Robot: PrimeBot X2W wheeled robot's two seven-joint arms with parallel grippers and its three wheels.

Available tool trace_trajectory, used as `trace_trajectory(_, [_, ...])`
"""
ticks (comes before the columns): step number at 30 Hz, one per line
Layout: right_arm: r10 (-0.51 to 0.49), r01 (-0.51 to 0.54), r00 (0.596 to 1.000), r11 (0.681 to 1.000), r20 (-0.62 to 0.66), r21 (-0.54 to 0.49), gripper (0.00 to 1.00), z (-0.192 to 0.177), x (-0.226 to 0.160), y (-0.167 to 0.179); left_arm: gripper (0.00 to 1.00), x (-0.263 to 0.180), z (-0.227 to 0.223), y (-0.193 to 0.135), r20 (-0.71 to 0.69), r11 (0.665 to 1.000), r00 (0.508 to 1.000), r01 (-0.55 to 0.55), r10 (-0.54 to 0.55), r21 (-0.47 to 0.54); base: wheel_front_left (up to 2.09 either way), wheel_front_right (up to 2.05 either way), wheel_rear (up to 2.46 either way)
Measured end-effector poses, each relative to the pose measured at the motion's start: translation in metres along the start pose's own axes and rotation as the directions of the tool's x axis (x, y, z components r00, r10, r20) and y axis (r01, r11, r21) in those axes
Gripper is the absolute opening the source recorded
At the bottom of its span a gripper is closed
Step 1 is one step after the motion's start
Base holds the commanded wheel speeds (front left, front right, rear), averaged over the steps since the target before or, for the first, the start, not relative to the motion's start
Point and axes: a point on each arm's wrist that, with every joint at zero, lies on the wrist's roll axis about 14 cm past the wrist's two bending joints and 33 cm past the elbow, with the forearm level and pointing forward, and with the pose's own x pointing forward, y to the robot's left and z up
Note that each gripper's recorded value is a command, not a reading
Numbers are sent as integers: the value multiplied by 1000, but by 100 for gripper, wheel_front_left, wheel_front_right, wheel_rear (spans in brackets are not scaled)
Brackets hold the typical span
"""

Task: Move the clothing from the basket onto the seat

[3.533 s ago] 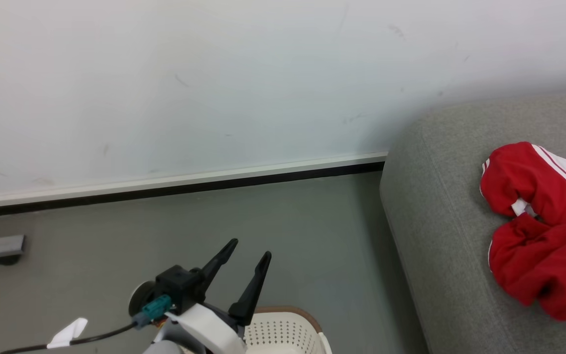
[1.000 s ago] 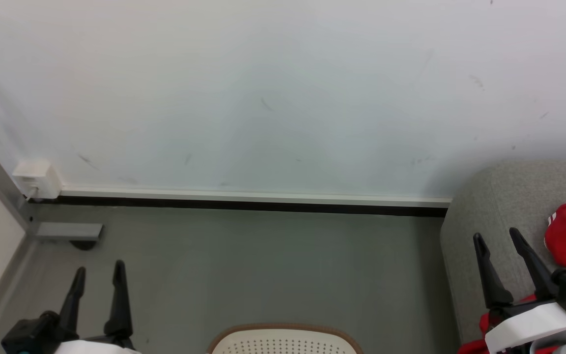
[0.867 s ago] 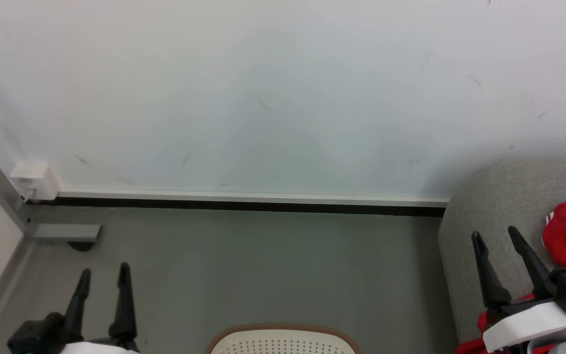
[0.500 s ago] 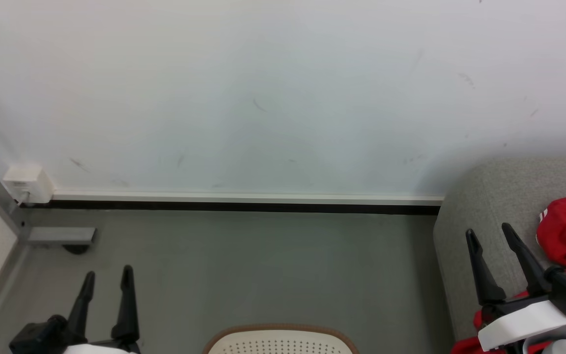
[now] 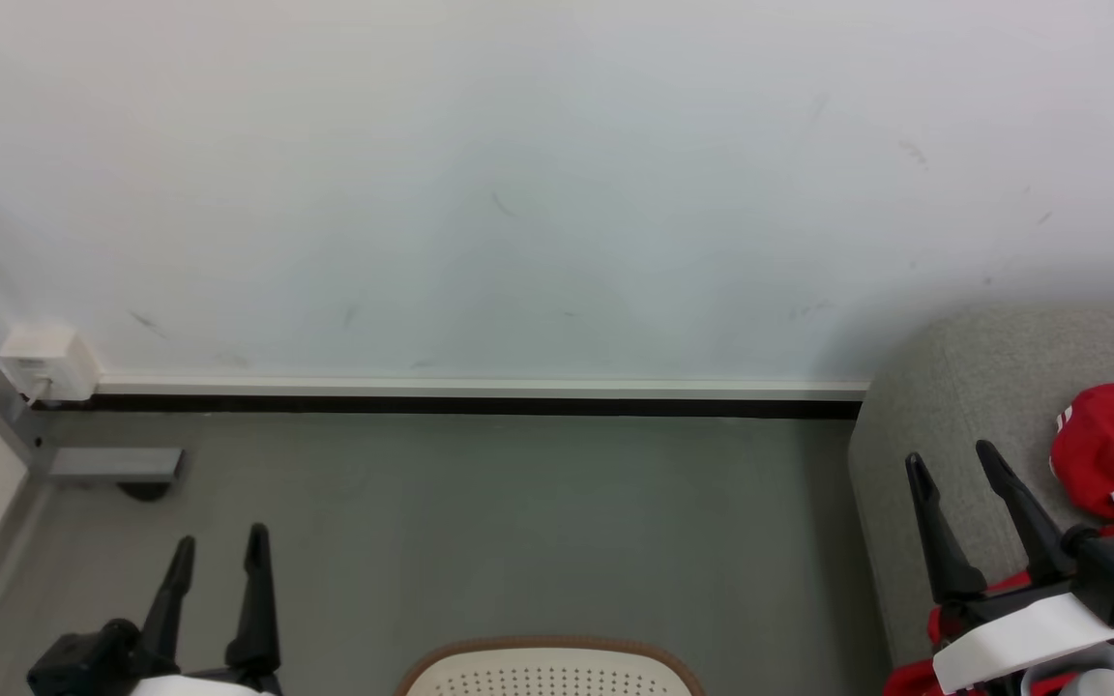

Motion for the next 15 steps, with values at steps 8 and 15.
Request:
trace_trajectory(8, [0, 0, 1000, 1000, 0, -2, 100, 0, -1, 0, 100, 1, -2, -1, -2, 1000, 1000, 1, -1, -10, 0, 0, 0])
trace_trajectory(15, [-34, 40, 995, 997, -97, 60, 0, -32, -20, -1, 0, -12, -28, 4, -94, 998, 995, -34, 29, -52, 0, 0, 0])
